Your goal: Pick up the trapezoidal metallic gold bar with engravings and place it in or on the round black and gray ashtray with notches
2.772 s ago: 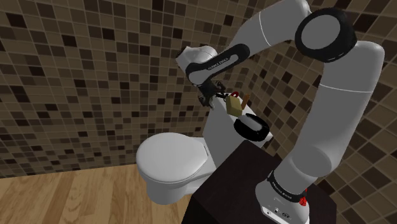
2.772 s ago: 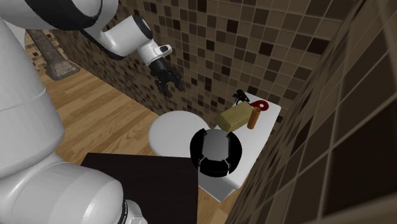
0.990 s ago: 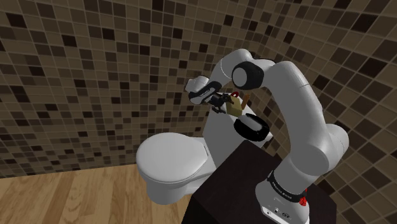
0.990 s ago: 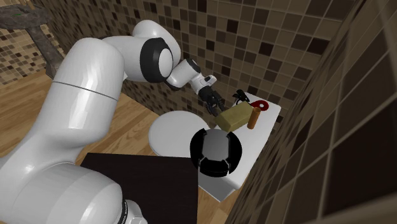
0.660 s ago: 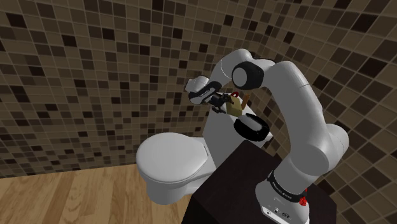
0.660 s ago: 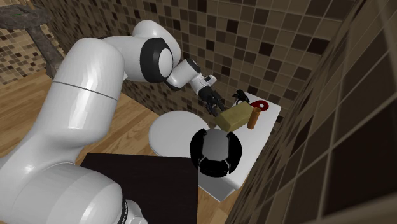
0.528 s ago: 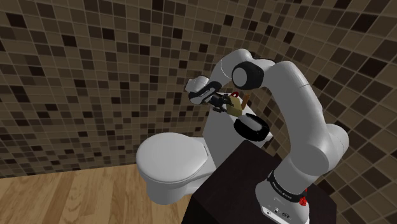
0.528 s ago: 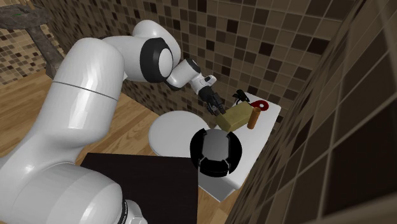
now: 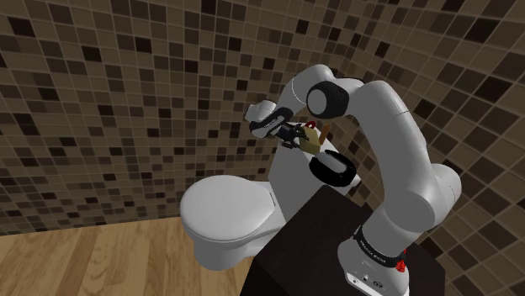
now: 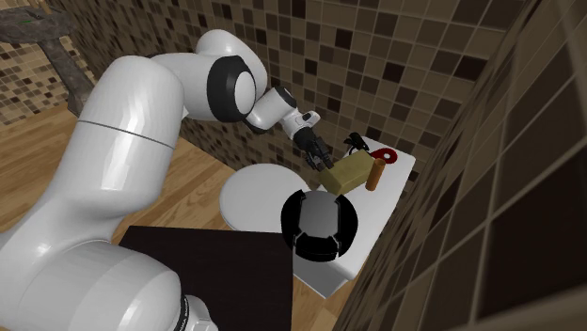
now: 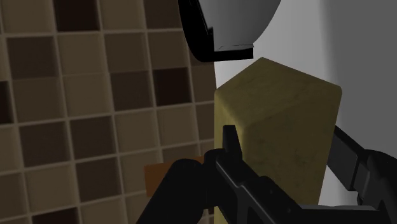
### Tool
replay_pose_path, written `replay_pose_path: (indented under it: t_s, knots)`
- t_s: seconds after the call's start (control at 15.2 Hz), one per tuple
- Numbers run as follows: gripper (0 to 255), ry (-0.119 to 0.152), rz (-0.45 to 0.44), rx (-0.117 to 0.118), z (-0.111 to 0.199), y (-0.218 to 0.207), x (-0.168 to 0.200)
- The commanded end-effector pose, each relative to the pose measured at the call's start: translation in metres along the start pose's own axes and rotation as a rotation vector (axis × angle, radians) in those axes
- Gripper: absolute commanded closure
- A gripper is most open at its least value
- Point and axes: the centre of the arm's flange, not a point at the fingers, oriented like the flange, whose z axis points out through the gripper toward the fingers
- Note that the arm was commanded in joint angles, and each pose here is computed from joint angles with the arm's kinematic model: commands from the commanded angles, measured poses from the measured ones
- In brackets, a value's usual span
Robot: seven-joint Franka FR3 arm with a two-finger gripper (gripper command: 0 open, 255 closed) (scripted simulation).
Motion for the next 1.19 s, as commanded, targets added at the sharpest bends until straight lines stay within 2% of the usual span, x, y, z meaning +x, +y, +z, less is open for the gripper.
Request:
replay_pose_path:
  t_s: [0.0, 1.12]
  knots:
    - [255, 0.0, 0.0, 0.0, -0.001, 0.005, 0.0]
    - [255, 0.0, 0.0, 0.0, -0.03, 0.09, 0.001]
